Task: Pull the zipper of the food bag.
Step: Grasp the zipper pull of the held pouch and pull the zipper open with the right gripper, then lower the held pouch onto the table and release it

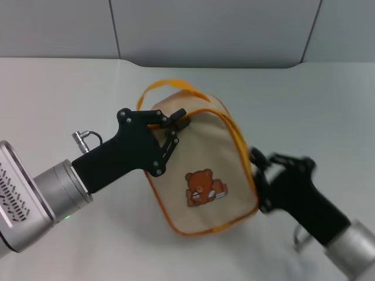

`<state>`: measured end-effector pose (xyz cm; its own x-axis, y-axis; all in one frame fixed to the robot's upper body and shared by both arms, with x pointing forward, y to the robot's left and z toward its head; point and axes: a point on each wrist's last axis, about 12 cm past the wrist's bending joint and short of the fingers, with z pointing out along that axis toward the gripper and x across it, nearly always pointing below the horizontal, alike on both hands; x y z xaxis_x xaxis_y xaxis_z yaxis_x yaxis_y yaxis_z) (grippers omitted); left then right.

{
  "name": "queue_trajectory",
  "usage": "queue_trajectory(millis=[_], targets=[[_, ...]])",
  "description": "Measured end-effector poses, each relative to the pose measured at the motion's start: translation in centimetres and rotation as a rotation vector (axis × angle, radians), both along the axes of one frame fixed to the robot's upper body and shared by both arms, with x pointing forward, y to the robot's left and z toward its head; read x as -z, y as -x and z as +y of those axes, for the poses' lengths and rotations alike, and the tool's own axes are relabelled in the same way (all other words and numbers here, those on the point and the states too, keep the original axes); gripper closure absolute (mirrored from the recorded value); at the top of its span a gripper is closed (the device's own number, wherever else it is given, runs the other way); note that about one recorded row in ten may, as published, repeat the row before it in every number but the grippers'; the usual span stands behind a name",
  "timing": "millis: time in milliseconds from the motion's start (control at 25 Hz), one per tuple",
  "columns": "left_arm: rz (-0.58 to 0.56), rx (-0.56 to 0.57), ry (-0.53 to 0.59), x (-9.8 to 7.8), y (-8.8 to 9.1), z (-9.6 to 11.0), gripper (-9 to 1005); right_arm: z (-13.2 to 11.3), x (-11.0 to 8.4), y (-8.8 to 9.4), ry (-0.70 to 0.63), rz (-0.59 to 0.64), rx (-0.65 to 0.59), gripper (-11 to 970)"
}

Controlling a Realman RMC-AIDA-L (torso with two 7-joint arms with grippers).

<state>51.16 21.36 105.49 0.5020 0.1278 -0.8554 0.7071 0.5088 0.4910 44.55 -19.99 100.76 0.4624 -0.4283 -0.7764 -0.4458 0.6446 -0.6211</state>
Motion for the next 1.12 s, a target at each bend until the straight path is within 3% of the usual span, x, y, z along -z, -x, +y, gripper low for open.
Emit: queue_trajectory(millis=[120,320,480,600,920,1040,1120], targets=[[0.002,-0.005,-0.002,0.0,-0.1,0.2,940,-1.9,1.7,2.8,0.025,0.075,0.076,921],[0.016,-0.007,-0.005,0.0,-0.3,0.1,939,-3.2,2.3,4.6,0.022,0.100,0.124,892],[0.050,-0.012,0.013,0.2,-0.2,0.0,939,-3.3,1.8,4.7,-0.024,0.078,0.137,869],[0.157,-0.053,0.079,0.7,-0.1,-0.3,940,-3.7,1.2,4.7,-0.120,0.087,0.126,851],[0.388,-0.241,0.251,2.7,1.3,-1.7,940,-7.1,-0.1,2.9,-0.438,0.298,-0.008,805],[0.410,-0.235,0.268,2.9,1.8,-2.2,939,-8.6,-0.8,1.7,-0.518,0.437,-0.109,568],[0.419,-0.237,0.280,3.1,2.3,-2.2,939,-9.1,-1.5,0.9,-0.538,0.514,-0.181,487]])
